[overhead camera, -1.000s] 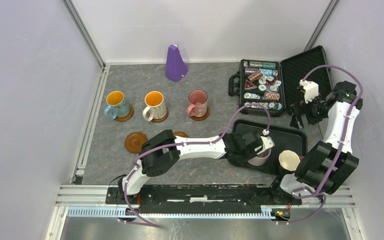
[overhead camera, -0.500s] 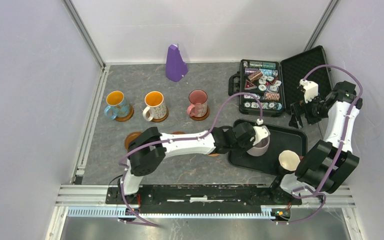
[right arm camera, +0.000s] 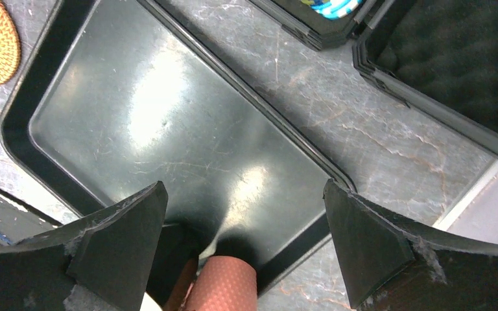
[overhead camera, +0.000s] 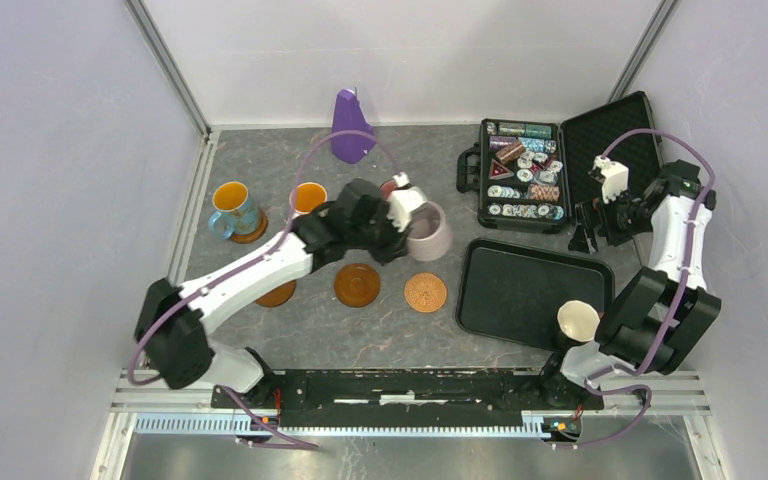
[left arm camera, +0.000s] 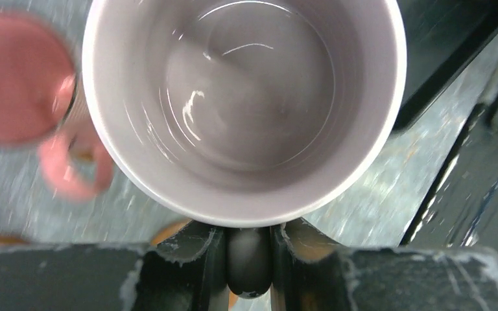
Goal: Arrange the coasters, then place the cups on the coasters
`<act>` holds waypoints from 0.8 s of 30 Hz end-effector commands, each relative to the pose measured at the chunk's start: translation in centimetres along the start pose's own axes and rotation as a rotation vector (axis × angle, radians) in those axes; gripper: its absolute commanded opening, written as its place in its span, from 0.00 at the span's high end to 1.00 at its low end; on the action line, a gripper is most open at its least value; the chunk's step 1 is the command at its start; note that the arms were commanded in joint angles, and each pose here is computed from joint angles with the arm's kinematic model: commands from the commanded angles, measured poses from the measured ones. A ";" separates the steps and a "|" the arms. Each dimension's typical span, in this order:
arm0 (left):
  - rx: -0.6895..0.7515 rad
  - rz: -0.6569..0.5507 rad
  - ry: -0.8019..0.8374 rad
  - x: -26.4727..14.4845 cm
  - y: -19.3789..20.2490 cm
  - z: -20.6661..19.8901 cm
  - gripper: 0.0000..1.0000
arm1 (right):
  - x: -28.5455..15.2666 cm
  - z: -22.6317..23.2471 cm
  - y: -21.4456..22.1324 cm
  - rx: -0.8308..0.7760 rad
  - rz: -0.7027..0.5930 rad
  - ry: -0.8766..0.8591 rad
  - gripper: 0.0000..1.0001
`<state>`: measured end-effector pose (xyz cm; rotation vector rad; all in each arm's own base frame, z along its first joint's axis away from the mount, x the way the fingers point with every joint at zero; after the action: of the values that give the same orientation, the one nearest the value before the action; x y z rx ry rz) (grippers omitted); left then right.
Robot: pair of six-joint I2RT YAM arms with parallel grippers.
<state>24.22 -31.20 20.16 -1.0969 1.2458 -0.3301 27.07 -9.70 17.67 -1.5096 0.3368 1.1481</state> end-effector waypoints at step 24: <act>-0.182 0.209 -0.602 -21.1 21.9 13.3 0.98 | 4.8 2.4 -7.8 -0.084 -0.017 -0.069 0.02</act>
<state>18.89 -0.25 12.22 -1.1297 0.9696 0.3636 32.45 -3.50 17.32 -1.5062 0.2491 1.2662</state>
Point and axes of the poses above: each gripper's point midway between its finger pads, its own x axis out along the fingers, its own z axis along the line the jaws close on, y = z × x, the point moved 3 cm from there along -x, back along the fingers, and after that the axes turned 1 degree about -x, right-handed, at the moved point
